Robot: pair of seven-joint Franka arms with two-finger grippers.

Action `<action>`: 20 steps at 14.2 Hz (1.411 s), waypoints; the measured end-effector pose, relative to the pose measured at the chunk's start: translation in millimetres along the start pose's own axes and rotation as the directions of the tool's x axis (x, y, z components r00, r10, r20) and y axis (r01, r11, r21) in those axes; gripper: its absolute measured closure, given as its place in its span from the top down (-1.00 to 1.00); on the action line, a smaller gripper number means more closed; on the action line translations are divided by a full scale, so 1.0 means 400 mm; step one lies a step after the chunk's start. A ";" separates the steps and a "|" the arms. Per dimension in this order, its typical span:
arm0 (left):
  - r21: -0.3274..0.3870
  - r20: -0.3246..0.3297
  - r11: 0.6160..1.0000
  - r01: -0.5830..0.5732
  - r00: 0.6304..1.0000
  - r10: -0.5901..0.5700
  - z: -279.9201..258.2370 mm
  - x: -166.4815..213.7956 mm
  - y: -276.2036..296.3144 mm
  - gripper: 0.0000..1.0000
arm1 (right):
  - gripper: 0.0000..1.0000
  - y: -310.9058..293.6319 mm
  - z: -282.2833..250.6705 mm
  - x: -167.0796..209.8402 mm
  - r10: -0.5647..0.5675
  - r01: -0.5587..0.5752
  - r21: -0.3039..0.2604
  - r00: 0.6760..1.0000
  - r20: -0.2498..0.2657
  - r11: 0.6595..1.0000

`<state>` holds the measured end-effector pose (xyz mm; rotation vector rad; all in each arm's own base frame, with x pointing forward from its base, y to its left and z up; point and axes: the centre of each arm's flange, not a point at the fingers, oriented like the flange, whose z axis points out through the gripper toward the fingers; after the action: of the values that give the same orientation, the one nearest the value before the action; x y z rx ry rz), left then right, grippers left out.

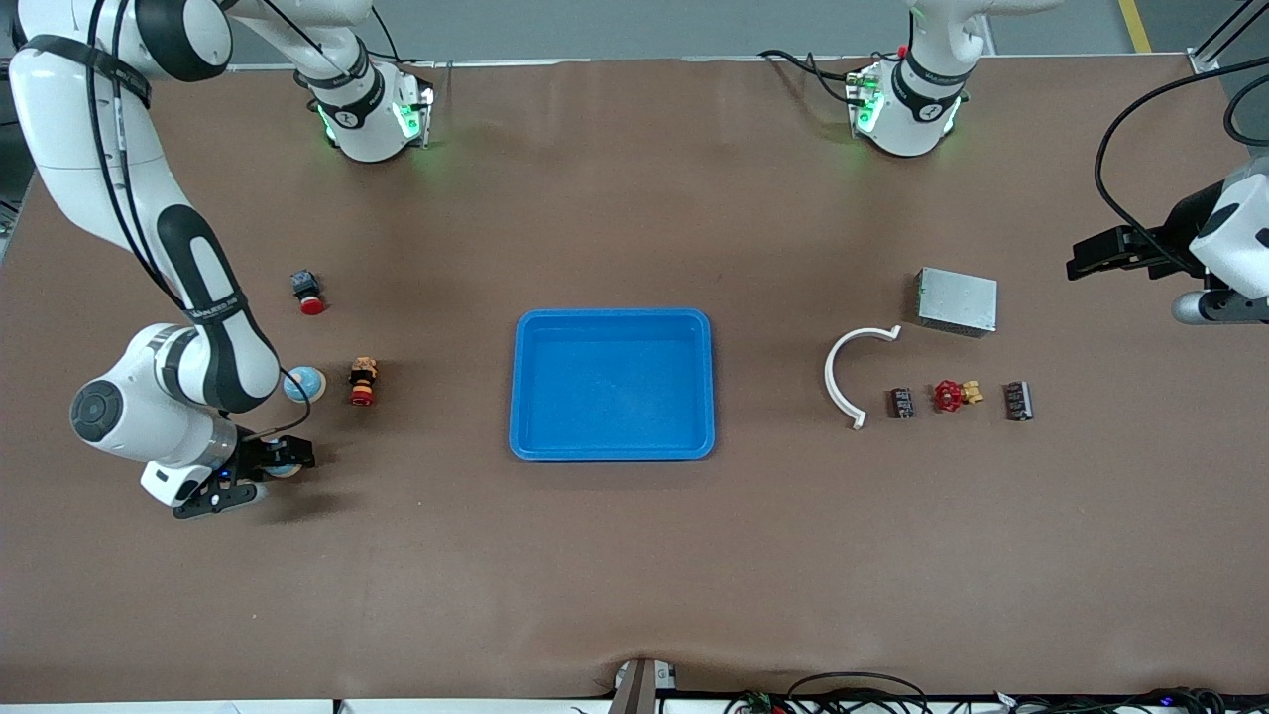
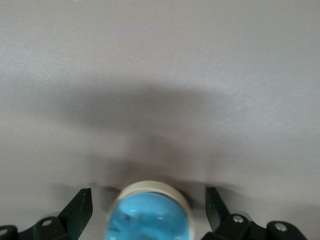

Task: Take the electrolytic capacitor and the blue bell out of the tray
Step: 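Lower the bell onto the table with the right gripper and release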

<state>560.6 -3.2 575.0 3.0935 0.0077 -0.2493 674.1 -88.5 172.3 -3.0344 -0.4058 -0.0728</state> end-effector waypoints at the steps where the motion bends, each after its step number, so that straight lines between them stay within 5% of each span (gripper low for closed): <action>1: 0.001 -0.002 1.000 -0.004 1.000 0.004 -0.002 0.000 0.006 1.00 | 1.00 0.020 -0.010 -0.001 -0.007 0.007 -0.004 1.000 -0.005 1.000; 10: 0.004 -0.089 1.000 -0.029 0.996 0.029 -0.101 -0.011 0.092 1.00 | 1.00 -0.006 -0.238 0.018 0.045 -0.049 0.053 0.996 0.075 0.997; 20: 0.004 -0.102 1.000 -0.027 0.994 0.027 -0.102 -0.003 0.089 1.00 | 1.00 -0.005 -0.134 -0.005 0.067 -0.068 0.030 0.997 0.044 0.997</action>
<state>566.1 -37.3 616.8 3.1024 -0.0309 -0.0902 669.6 -91.7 225.5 -3.0195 -0.3043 0.0028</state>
